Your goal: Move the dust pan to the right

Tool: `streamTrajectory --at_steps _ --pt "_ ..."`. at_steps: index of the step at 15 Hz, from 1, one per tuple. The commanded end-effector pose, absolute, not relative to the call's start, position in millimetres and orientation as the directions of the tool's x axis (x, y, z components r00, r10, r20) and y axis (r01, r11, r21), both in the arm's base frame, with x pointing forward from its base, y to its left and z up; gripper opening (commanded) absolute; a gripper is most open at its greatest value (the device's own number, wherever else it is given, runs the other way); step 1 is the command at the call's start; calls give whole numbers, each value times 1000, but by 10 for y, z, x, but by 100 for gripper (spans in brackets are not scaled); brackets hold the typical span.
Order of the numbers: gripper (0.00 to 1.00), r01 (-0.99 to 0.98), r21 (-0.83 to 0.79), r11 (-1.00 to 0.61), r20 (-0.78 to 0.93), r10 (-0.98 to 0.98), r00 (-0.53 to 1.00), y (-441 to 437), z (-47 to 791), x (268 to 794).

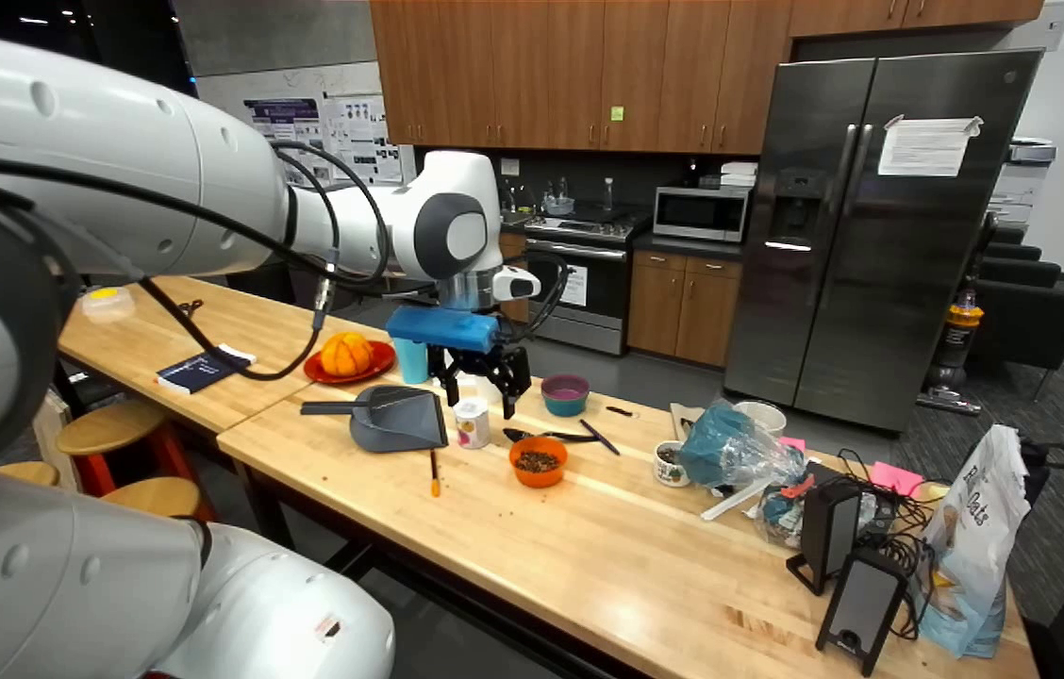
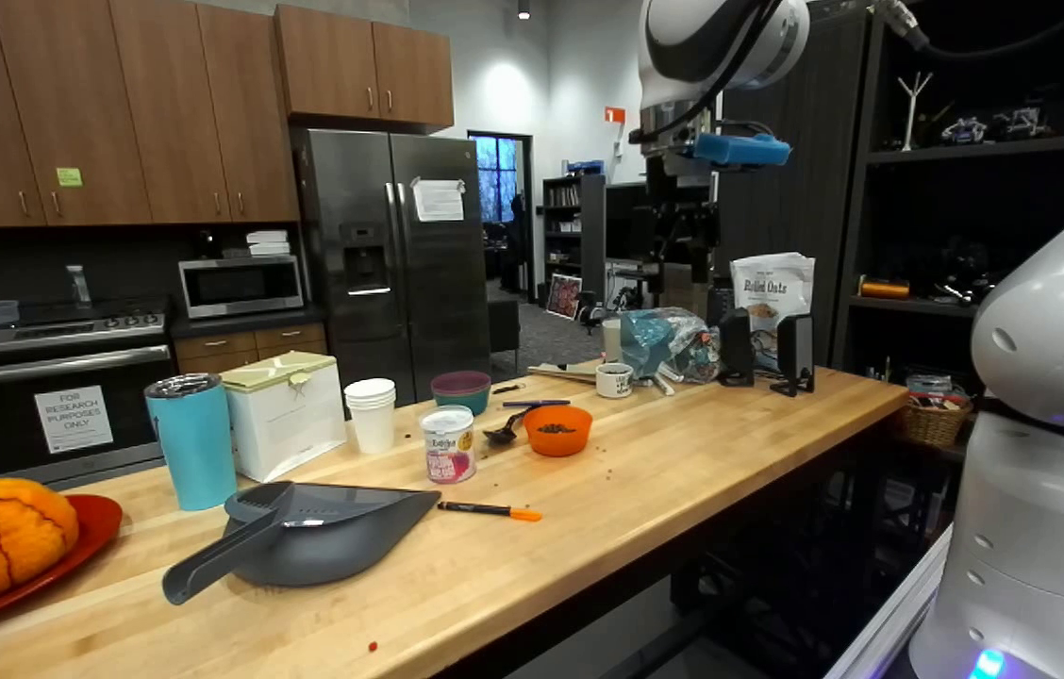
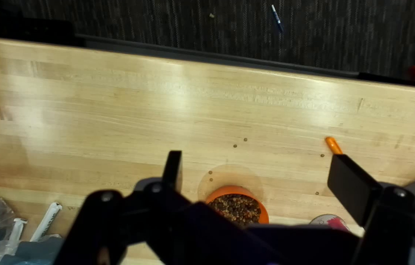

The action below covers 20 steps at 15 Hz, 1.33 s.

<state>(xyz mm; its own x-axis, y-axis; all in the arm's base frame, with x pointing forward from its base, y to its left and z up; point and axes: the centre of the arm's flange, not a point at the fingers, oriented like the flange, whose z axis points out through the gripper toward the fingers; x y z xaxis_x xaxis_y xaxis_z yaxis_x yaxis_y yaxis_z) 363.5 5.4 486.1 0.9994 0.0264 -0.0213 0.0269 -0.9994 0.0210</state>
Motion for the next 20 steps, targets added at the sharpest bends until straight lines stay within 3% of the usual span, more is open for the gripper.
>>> streamTrajectory --at_steps 1,20 --pt "100 27 21 -999 -21 26 999 54 4861 3635" --pt "100 48 36 -998 14 48 999 -27 4919 3653"
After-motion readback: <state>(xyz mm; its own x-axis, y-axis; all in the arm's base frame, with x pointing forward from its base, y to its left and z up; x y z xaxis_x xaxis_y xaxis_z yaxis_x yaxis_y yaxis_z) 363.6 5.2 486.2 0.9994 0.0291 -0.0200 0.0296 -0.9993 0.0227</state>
